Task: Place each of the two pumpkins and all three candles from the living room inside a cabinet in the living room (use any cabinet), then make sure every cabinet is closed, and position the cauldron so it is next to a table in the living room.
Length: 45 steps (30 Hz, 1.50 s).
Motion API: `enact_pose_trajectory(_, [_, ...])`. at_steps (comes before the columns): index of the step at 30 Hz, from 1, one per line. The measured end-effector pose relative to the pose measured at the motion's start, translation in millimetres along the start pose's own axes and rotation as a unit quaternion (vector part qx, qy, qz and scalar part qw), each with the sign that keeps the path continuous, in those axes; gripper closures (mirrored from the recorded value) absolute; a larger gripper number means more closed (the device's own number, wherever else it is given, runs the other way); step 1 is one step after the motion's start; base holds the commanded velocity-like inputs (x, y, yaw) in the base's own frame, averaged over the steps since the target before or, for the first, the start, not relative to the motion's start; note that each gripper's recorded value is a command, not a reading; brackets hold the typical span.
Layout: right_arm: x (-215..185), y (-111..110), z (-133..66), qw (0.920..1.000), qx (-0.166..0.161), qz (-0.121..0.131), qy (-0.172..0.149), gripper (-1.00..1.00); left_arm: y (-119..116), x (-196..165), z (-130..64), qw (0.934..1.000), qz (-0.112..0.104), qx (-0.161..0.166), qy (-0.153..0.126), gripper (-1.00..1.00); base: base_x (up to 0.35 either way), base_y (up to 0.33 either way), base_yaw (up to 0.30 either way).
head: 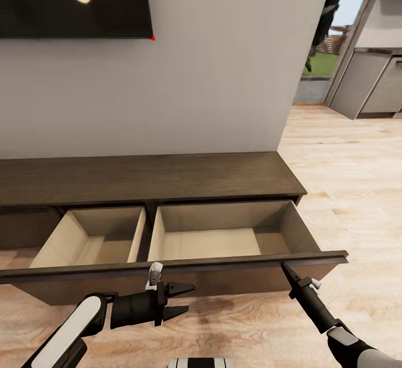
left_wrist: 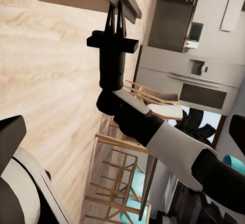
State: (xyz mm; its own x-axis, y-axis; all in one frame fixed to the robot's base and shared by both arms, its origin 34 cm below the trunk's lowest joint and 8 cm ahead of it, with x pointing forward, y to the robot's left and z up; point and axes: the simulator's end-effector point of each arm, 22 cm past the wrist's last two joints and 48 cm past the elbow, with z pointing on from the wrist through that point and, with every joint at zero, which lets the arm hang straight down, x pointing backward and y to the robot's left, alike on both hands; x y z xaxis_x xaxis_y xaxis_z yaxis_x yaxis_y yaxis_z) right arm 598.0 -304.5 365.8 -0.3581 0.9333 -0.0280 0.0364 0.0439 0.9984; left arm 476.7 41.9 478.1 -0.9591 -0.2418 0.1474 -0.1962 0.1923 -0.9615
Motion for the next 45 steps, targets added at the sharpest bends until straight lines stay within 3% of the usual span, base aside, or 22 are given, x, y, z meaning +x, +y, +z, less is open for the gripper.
enact_pose_trajectory(2, [-0.1, 0.0, 0.0, 1.0, 0.0, 0.0, 0.0, 1.0, 0.0, 0.0, 0.0, 1.0, 0.0, 0.0, 0.0, -1.0, 0.0, 0.0, 0.0])
enact_pose_trajectory(3, [-0.1, 0.0, 0.0, 1.0, 0.0, 0.0, 0.0, -1.0, 0.0, 0.0, 0.0, 1.0, 0.0, 0.0, 0.0, -1.0, 0.0, 0.0, 0.0])
enact_pose_trajectory(4, [17.8, 1.8, -4.2, 0.9994, -0.008, -0.003, 0.034, -1.0, -0.1, 0.0, 0.0, 1.0, 0.0, 0.0, 0.0, -1.0, 0.0, 0.0, 0.0])
enact_pose_trajectory(19, [17.0, 1.8, -4.6, 0.9994, -0.008, 0.0, 0.034, -1.0, 0.6, -0.1, 0.0, 1.0, -0.001, 0.0, 0.0, -1.0, -0.01, 0.0, 0.0])
enact_pose_trajectory(35, [18.3, 1.2, -4.0, 0.9994, -0.008, 0.0, 0.034, -1.0, 0.8, -0.1, 0.0, 1.0, -0.001, 0.0, 0.0, -1.0, -0.225, 0.0, 0.0])
enact_pose_trajectory(45, [16.6, -0.1, -5.1, 0.9994, -0.003, 0.001, 0.035, -1.0, 0.6, -0.6, -0.7, 1.0, 0.0, 0.0, -0.001, -1.0, -0.032, 0.0, 0.0])
